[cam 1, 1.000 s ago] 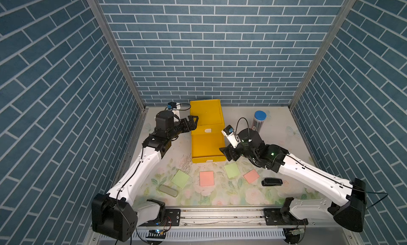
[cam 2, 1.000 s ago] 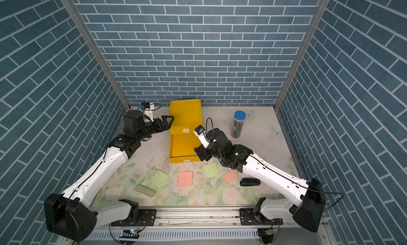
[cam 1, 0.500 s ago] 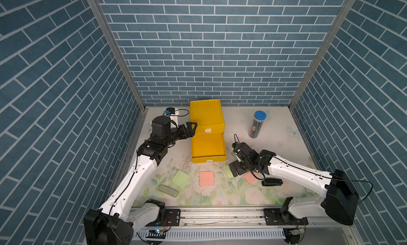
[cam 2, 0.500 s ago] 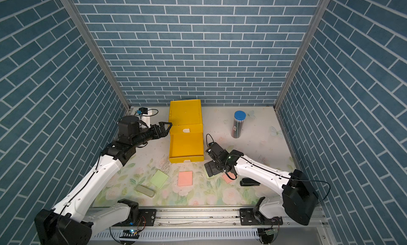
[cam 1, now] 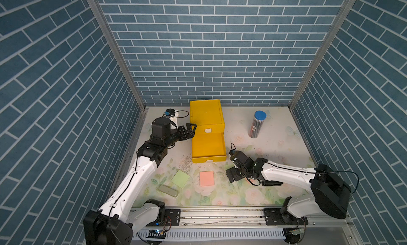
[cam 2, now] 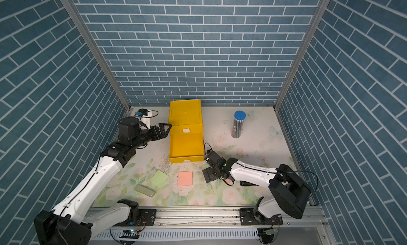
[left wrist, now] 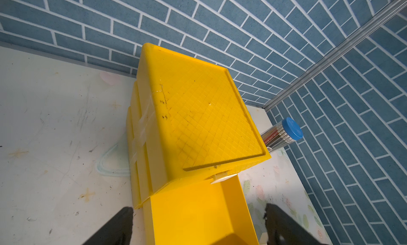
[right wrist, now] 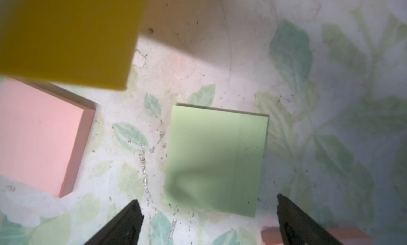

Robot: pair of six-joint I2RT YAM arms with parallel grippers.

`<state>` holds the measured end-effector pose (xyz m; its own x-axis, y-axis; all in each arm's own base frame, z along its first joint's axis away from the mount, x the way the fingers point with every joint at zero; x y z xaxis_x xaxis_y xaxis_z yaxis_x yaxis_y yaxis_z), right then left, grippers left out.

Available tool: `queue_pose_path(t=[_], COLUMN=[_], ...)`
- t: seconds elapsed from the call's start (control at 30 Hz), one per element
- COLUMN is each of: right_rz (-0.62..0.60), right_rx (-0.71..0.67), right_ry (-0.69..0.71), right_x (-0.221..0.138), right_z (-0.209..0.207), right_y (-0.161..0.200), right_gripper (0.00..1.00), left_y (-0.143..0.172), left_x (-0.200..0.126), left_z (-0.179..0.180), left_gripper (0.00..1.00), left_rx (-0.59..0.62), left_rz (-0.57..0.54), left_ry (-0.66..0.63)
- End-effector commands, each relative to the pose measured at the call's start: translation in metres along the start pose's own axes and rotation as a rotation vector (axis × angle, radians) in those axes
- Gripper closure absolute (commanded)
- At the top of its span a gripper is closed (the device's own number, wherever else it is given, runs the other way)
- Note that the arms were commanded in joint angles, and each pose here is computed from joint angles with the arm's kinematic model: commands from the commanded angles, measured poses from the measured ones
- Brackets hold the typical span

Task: Please put the sticky notes in the drawer by color
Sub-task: Pick up the sticky notes from the center of the board.

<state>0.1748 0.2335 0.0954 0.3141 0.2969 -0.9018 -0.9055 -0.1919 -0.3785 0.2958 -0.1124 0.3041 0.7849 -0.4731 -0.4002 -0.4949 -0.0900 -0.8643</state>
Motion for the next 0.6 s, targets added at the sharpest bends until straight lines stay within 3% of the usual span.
queue_pose_path(t=[0.0,0.37,0.57], right_rz=[-0.034,-0.024,-0.086], right_rx=[0.018,0.003,0.012], right_ry=[0.002,0.038,0.108], right_x=[0.007,0.022,0.015], right_z=[0.004,-0.001,-0.013], right_y=[-0.001,0.014,0.011], right_gripper=[0.04,0.07,0.07], left_y=[0.004,0.007,0.005], left_x=[0.001,0.008,0.005], left_z=[0.002,0.003,0.001], left_gripper=[0.03,0.03,0.03], left_rx=[0.015,0.007,0.012], left_rz=[0.004,0.012,-0.001], left_ry=[-0.007,0.006,0.007])
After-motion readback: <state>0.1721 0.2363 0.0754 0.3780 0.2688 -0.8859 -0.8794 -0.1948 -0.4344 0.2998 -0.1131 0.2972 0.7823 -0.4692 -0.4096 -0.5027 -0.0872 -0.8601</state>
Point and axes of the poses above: each gripper's point midway between its finger pads, its own x axis out along the fingers, its own z axis along the line the jaws close on, y = z × x, the point moved 6 cm from there along -x, back along the fingers, and after that the axes turned 14 degrees about x, right-handed, at the moved point
